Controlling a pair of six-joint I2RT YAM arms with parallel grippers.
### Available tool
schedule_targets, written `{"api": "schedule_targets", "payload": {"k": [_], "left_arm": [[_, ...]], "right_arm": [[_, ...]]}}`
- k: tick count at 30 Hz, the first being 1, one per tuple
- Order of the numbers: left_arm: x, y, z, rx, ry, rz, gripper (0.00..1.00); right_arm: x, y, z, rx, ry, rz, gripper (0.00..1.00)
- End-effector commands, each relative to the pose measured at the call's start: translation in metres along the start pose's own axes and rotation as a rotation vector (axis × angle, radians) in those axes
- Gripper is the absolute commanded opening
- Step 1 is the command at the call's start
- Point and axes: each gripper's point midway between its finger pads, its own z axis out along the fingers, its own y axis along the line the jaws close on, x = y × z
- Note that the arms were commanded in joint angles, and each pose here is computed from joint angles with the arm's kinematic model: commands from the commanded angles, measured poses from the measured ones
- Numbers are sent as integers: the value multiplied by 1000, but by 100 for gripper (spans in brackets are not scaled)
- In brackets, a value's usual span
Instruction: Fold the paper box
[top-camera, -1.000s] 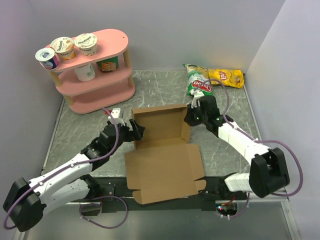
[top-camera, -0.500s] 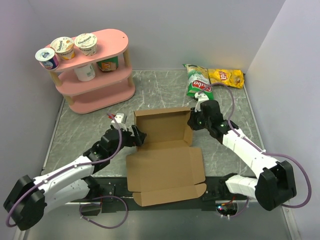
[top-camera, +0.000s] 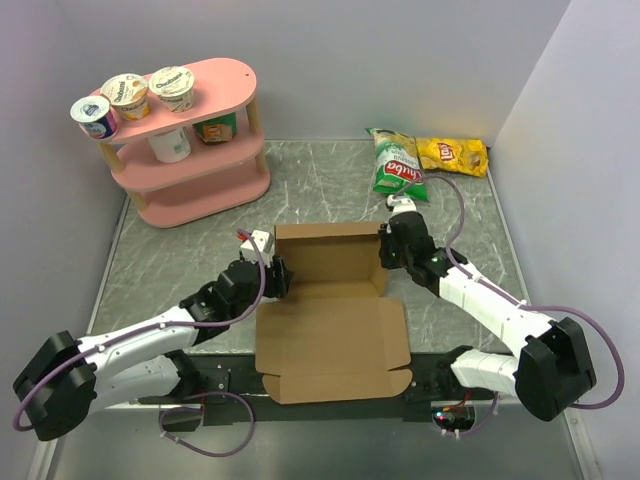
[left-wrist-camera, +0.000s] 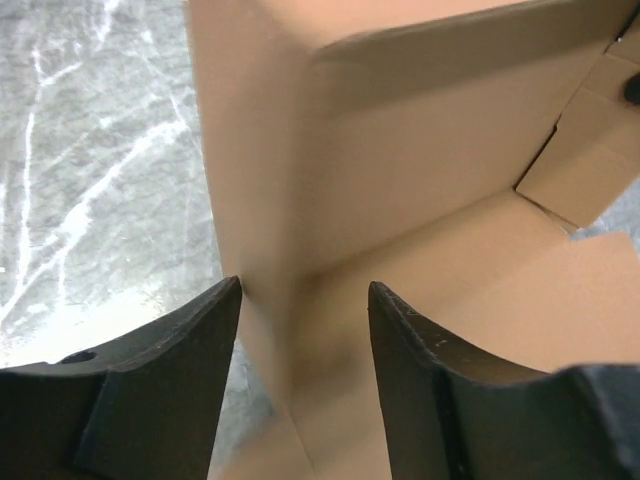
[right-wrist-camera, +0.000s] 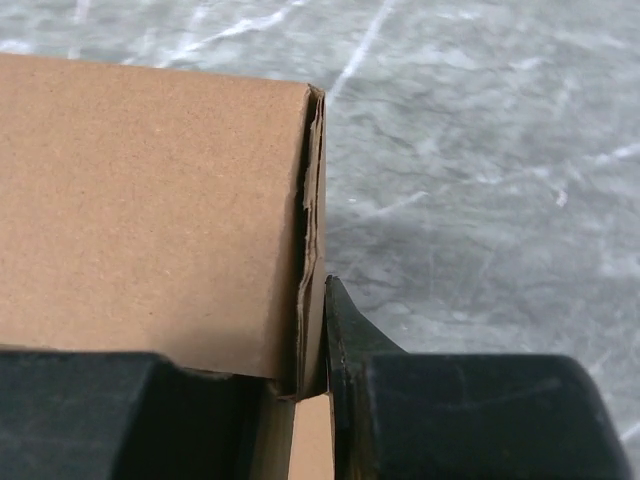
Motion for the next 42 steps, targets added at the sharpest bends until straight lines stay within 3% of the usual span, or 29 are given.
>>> {"api": "schedule_targets", "payload": {"k": [1,8,22,27,35,42], "left_arm": [[-22,-13,2,19,-78,-2,57],[-20,-14,4,-2,-86,-9,50],[-16,5,22,-141,-102,9,55],[-18,-2,33,-109,-115,2,54],[-26,1,44,-133,-165,1,45],[-25,4,49,-138,-176,-3,27]], "right_arm": [[-7,-19,-5,142,-78,69,21],[-2,-31,-3,241,-82,48,20],[7,-19,7,177,-72,37,21],[7,-16,7,155,-78,29,23],[6,-14,10,140,-77,3,26],[9,-15,12,148,-76,29,35]]}}
